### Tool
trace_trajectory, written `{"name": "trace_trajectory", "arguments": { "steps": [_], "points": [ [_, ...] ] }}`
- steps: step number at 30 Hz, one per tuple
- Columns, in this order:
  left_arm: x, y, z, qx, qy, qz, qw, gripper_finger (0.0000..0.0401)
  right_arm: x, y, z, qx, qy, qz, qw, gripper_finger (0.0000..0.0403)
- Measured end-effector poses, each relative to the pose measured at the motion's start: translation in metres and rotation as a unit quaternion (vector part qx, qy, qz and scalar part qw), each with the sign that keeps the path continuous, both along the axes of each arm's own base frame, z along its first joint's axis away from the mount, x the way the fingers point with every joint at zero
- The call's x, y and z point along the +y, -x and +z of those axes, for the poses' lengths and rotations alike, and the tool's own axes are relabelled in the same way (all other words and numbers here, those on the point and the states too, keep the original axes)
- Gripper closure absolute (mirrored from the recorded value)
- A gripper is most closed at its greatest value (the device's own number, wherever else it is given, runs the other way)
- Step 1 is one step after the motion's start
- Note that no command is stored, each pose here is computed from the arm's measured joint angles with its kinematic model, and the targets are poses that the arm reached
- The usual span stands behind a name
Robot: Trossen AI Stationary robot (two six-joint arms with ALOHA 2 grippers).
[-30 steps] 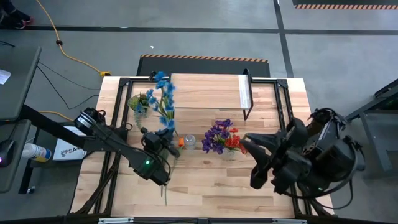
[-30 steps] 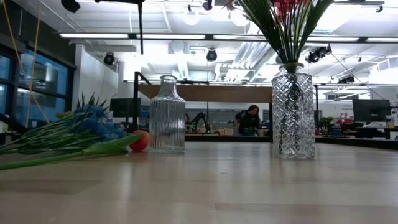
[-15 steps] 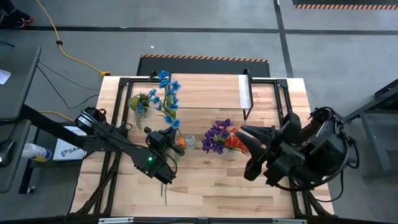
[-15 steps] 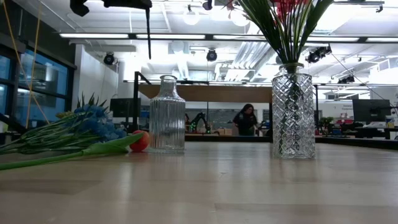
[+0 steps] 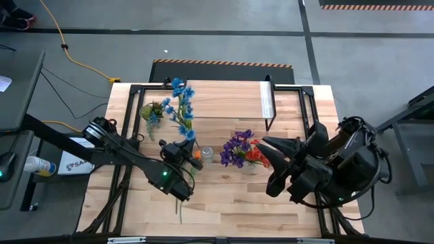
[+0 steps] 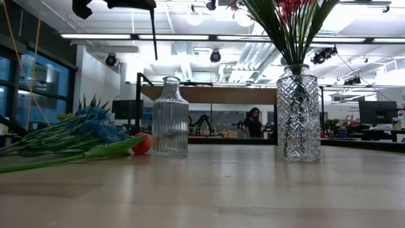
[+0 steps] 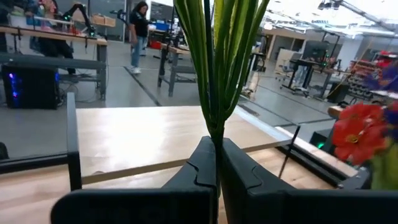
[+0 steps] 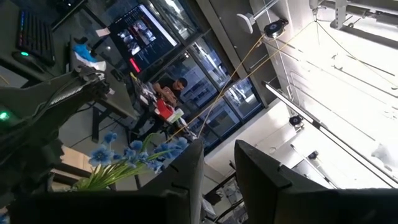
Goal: Pick and place flowers into a vace then onto a shelf
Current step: Put the left blue flowers into the left transparent flower vase
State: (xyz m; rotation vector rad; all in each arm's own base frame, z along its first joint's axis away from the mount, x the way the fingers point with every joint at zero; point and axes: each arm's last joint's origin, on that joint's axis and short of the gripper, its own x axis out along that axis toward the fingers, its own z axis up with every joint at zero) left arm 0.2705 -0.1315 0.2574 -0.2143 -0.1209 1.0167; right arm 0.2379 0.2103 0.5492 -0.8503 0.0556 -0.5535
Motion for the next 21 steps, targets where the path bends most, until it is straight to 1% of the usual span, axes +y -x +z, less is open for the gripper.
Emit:
{"name": "trace_trajectory", "arguments": {
  "steps": [4,7,12,16,21],
  "points": [
    [0.001,-0.007,-0.007,-0.006,0.004,0.008,1.000,0.0365,0.000,0.000,0.000,0.000,0.000,0.000,1.000,0.0320],
    [0.002,-0.008,-0.010,0.006,-0.002,0.010,1.000,0.0365,0.000,0.000,0.000,0.000,0.000,0.000,1.000,0.0320],
    [0.001,-0.010,-0.009,-0.020,0.013,0.010,1.000,0.0365,0.000,0.000,0.000,0.000,0.000,0.000,1.000,0.0320],
    [-0.001,-0.014,-0.017,-0.017,0.013,0.010,1.000,0.0365,0.000,0.000,0.000,0.000,0.000,0.000,1.000,0.0320],
    [0.001,-0.018,-0.020,-0.020,0.012,0.016,1.000,0.0365,0.000,0.000,0.000,-0.001,-0.002,0.000,1.000,0.0320]
  ]
}}
